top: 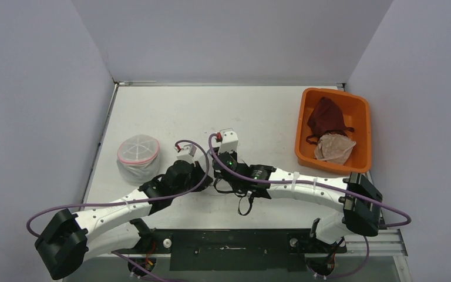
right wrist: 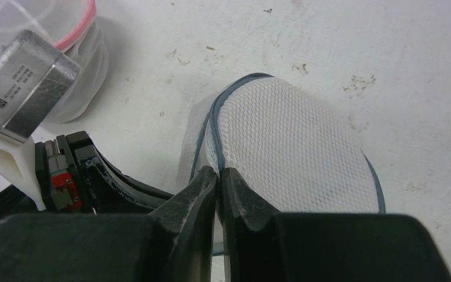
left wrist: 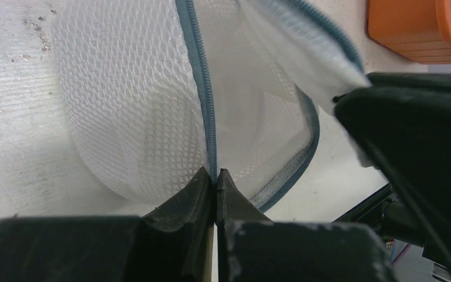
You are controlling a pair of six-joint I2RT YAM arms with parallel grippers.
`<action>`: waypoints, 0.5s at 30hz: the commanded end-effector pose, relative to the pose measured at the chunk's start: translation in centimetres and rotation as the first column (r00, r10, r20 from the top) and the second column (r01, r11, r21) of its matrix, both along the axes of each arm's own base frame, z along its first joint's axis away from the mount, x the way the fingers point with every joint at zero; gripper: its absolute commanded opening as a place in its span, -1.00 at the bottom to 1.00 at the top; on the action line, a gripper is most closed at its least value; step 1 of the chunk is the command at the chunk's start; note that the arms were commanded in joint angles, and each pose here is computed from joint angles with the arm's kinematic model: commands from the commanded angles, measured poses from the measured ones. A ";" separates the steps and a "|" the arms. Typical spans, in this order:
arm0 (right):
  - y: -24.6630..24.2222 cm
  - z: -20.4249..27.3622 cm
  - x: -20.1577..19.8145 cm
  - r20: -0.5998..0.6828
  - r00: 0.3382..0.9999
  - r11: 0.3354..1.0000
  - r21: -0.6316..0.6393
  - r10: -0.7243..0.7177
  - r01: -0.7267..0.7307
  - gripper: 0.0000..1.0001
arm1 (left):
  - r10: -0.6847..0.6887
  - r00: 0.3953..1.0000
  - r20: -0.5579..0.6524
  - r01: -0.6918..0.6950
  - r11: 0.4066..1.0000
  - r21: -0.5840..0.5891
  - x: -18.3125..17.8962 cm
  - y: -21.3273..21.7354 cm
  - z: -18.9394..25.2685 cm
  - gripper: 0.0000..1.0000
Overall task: Unzip the laundry bag and remove the bra
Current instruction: Close the laundry bag at the center of the board.
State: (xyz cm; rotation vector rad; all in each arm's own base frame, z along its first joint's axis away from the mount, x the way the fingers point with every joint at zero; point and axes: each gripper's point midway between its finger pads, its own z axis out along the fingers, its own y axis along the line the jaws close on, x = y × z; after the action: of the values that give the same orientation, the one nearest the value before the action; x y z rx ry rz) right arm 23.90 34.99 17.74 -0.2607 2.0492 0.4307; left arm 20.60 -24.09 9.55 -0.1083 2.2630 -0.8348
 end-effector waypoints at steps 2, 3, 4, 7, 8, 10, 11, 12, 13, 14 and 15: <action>1.9 -0.4 -0.9 -0.036 0.997 0.995 0.084 0.062 -0.058 -0.73 | 0.022 0.999 0.038 -0.021 0.999 -0.028 0.8 -0.1 0.8 -1.00; 1.8 -0.6 -1.0 -0.040 0.997 0.995 0.081 0.063 -0.059 -0.70 | 0.026 0.999 0.037 -0.025 0.999 -0.024 0.8 0.0 0.7 -1.00; 1.8 -0.7 -1.1 -0.042 0.997 0.995 0.083 0.067 -0.063 -0.67 | 0.033 0.999 0.033 -0.032 0.999 -0.017 0.8 0.2 0.5 -1.00; 1.8 -1.5 -1.4 -0.055 0.995 0.994 0.082 0.079 -0.075 -0.61 | 0.060 0.998 0.022 -0.060 0.998 0.006 0.7 0.9 0.1 -1.00; 1.8 -1.7 -1.5 -0.057 0.995 0.993 0.084 0.083 -0.078 -0.61 | 0.071 0.997 0.012 -0.071 0.997 0.021 0.6 1.4 -0.2 -0.95; 1.9 -2.3 -1.7 -0.068 0.993 0.992 0.087 0.096 -0.090 -0.58 | 0.093 0.996 0.007 -0.093 0.995 0.023 0.5 1.9 -0.2 -0.83; 2.0 -2.5 -1.8 -0.072 0.992 0.991 0.090 0.104 -0.098 -0.54 | 0.102 0.995 0.011 -0.102 0.995 0.015 0.4 2.1 0.1 -0.75; 2.1 -2.8 -2.1 -0.077 0.990 0.990 0.093 0.115 -0.108 -0.48 | 0.110 0.994 0.011 -0.110 0.994 0.012 0.4 2.3 0.1 -0.69; 2.2 -2.9 -2.3 -0.081 0.989 0.988 0.100 0.126 -0.117 -0.41 | 0.118 0.993 0.012 -0.118 0.993 0.007 0.4 2.5 0.2 -0.66; 2.3 -2.9 -2.4 -0.084 0.988 0.987 0.110 0.130 -0.120 -0.34 | 0.124 0.992 0.013 -0.124 0.992 0.004 0.3 2.6 0.2 -0.64; 2.2 -2.8 -2.6 -0.086 0.987 0.986 0.116 0.134 -0.123 -0.28 | 0.130 0.991 0.014 -0.130 0.992 0.002 0.3 2.8 0.1 -0.62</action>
State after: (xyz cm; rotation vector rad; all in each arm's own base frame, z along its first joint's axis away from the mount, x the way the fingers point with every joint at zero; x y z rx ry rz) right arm 21.79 35.96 13.78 -0.3348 2.1307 0.5352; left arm 20.51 -22.26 9.19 -0.1809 2.2539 -0.7753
